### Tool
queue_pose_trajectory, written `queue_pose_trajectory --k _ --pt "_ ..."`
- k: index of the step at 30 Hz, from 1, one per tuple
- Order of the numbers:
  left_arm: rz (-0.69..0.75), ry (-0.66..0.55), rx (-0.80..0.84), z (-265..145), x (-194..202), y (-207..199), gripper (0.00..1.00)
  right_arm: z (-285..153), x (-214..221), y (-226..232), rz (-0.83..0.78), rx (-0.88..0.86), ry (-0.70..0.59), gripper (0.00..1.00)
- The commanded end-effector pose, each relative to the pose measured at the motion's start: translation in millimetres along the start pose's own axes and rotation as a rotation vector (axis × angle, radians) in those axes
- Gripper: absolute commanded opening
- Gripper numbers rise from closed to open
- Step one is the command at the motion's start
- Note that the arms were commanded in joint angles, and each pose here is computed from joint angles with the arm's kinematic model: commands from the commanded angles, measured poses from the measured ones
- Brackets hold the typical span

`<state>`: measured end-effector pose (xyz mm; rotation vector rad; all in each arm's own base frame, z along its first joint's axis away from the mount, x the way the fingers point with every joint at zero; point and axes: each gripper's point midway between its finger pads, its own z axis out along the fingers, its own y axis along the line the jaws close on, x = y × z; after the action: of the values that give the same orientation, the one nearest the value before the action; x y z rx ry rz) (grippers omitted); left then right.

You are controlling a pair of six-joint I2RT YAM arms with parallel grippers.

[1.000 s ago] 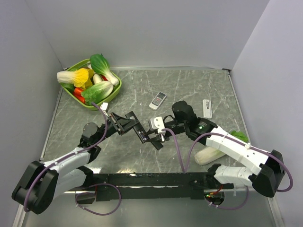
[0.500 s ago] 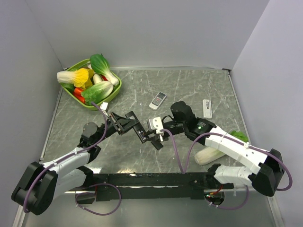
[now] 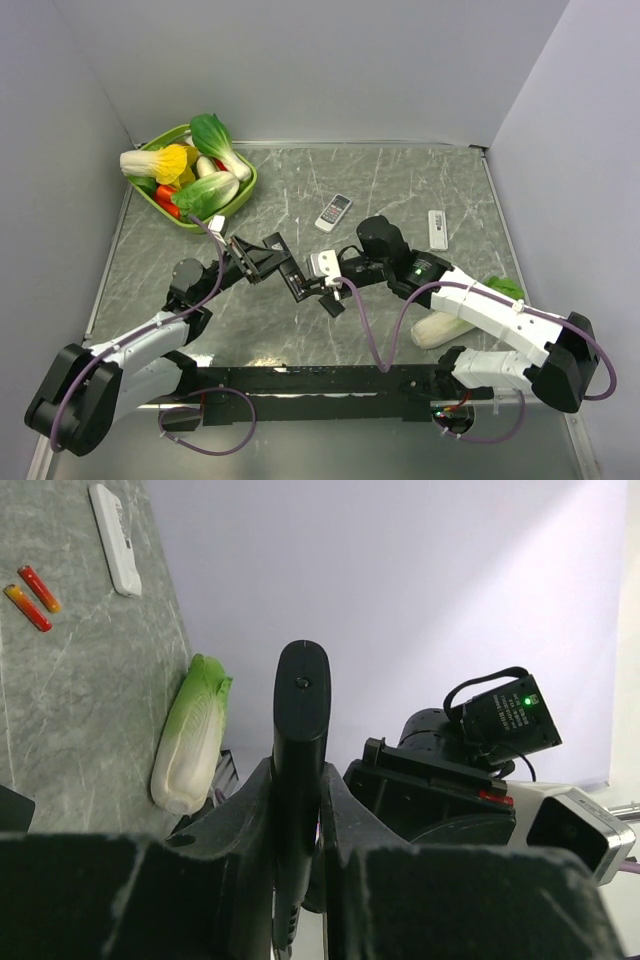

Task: Load the batteries into the remote control
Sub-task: Load the battery into the remote control.

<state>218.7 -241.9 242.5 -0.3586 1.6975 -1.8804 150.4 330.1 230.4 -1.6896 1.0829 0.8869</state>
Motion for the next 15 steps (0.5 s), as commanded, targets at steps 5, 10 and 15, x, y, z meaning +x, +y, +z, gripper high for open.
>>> queue_pose_trajectory --k 5,10,15 --pt "0.036 0.05 0.214 -5 8 -70 0.02 11 30 -11 -0.004 0.048 0.108 0.15" --pt "0.048 0.055 0.217 -5 8 -74 0.02 13 43 -19 0.022 0.082 0.198 0.08" --pt "0.081 0.053 0.217 -5 8 -76 0.02 17 58 -21 0.092 0.1 0.287 0.07"
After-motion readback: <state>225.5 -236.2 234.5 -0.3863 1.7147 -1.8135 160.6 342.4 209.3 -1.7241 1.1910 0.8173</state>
